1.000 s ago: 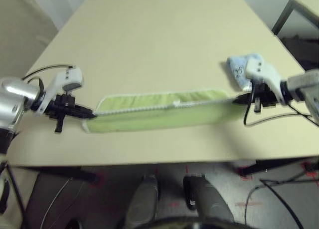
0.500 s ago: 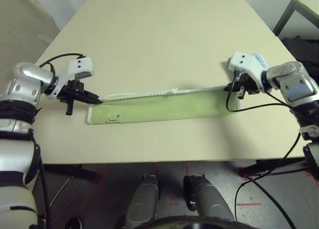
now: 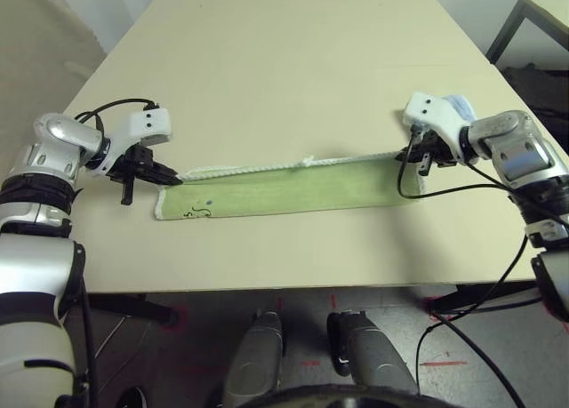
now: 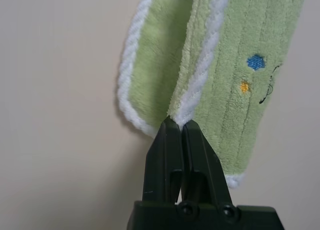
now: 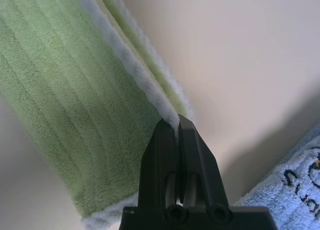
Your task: Fold the towel and set it aside.
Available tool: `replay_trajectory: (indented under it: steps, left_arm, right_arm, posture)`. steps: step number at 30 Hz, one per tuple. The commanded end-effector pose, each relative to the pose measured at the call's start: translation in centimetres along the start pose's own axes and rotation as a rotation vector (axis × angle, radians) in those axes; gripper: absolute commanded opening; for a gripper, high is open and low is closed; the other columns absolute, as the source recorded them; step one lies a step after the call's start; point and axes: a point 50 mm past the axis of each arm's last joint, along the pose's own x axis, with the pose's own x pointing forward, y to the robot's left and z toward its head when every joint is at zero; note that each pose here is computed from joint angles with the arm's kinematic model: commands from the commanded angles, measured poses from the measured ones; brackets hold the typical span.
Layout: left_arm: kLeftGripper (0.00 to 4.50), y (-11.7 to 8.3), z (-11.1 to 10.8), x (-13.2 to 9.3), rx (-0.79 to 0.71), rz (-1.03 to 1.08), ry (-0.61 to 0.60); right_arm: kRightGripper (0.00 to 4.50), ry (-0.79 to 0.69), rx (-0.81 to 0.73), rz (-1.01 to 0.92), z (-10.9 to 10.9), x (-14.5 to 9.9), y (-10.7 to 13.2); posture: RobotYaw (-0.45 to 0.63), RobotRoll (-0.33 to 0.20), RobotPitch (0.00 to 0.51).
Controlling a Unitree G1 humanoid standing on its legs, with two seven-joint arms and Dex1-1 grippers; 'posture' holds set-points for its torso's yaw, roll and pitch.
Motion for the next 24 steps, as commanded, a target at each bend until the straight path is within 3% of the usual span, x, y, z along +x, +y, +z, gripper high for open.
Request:
replay_trajectory:
  steps: [1,14,18,24]
  left_arm:
    - [0.00,0.10,-0.39,-0.36,0.013,0.033,0.009]
    - [0.00,0.57,0.14,0.04,0.059,0.083,-0.014]
    - [1.04,0.56,-0.06,0.16,0.066,0.096,-0.001]
    - [3.14,0.46,-0.52,-0.12,0.062,0.105,0.016]
  right_arm:
    - [0.01,0.015,0.016,-0.059,-0.34,-0.68,-0.77]
    - [0.01,0.011,0.012,-0.057,-0.38,-0.66,-0.50]
    - [1.02,-0.008,0.019,-0.060,-0.04,-0.49,-0.39]
    - [3.23,-0.019,0.021,-0.088,0.02,-0.68,-0.69]
  posture:
    - [0.02,0.000,0.141]
    - [0.01,0.000,0.148]
    - [0.01,0.000,0.153]
    - [0.02,0.000,0.157]
